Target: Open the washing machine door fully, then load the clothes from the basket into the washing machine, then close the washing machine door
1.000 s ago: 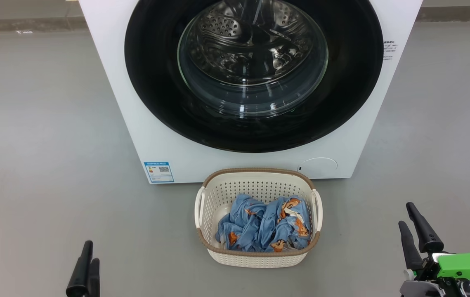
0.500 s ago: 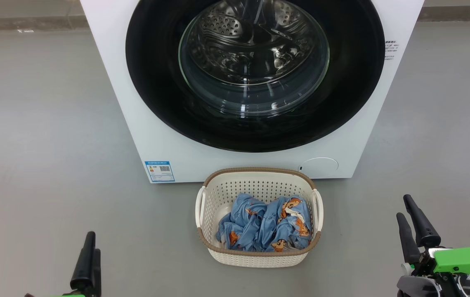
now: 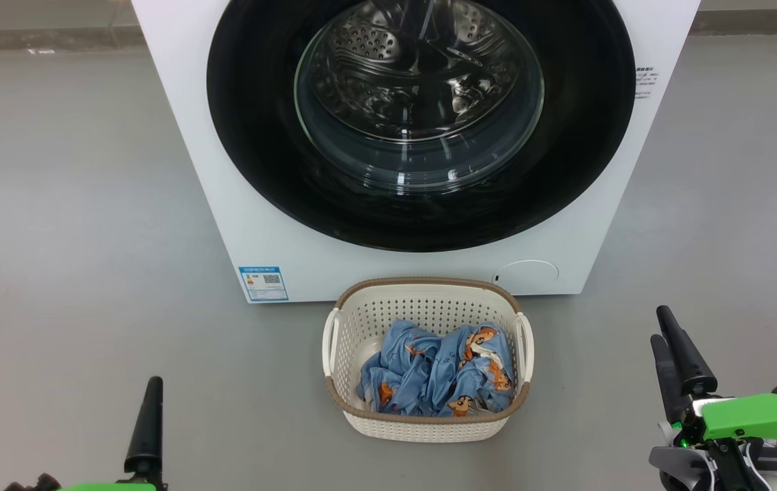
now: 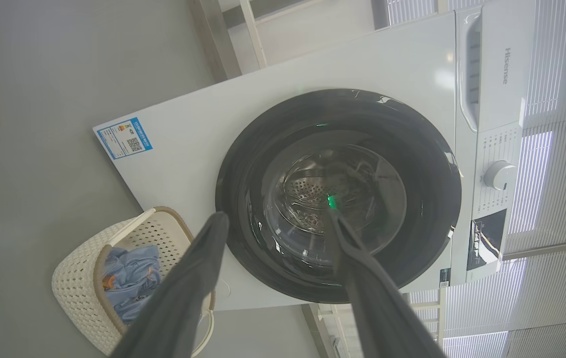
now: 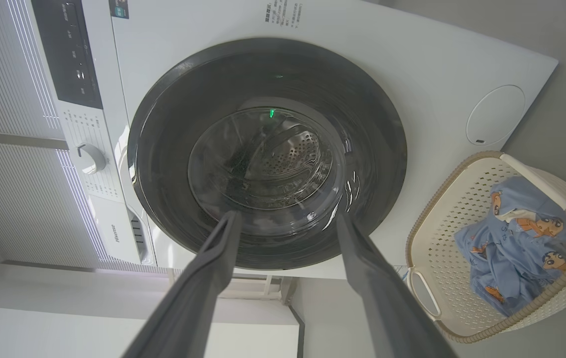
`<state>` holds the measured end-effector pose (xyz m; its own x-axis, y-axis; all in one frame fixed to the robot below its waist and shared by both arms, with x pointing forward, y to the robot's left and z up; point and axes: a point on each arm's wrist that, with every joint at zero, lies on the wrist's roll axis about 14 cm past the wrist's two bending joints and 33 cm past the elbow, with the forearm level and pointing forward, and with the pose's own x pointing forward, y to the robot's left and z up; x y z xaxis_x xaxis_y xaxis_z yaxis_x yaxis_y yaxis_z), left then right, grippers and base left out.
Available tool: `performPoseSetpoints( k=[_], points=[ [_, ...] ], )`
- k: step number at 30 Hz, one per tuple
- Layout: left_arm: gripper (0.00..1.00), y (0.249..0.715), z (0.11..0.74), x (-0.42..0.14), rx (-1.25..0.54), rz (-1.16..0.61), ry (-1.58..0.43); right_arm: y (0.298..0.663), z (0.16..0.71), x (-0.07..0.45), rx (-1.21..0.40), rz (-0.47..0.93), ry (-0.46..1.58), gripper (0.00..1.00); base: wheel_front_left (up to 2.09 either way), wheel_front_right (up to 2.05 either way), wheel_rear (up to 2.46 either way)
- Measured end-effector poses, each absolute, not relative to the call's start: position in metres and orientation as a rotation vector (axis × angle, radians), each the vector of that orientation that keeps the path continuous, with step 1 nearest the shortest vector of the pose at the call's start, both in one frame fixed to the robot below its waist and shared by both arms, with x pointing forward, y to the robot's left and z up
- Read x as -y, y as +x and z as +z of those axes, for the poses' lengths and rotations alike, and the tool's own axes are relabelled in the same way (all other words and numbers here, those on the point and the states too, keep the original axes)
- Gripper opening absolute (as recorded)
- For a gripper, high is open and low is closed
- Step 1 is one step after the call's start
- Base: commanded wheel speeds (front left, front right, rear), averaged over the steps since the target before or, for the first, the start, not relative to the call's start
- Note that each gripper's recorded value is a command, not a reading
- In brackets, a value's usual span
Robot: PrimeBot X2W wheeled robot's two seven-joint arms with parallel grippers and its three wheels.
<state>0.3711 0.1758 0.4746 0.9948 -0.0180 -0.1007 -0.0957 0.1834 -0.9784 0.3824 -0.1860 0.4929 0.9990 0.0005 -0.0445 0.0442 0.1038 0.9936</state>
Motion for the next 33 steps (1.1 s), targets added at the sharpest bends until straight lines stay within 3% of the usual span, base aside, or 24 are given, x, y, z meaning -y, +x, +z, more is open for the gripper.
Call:
performPoseSetpoints(
  k=[13, 33],
  points=[
    [1.00, 0.377, 0.481, -0.175, -0.076, 0.036, -1.195, 0.388, 0.501, 0.184, -0.023, -0.005, 1.302, 1.00, 0.00, 0.00, 0.00],
    [1.00, 0.380, 0.486, -0.168, -0.070, 0.014, -0.878, 0.393, 0.508, 0.173, -0.016, 0.059, 0.871, 1.00, 0.00, 0.00, 0.00]
  ],
)
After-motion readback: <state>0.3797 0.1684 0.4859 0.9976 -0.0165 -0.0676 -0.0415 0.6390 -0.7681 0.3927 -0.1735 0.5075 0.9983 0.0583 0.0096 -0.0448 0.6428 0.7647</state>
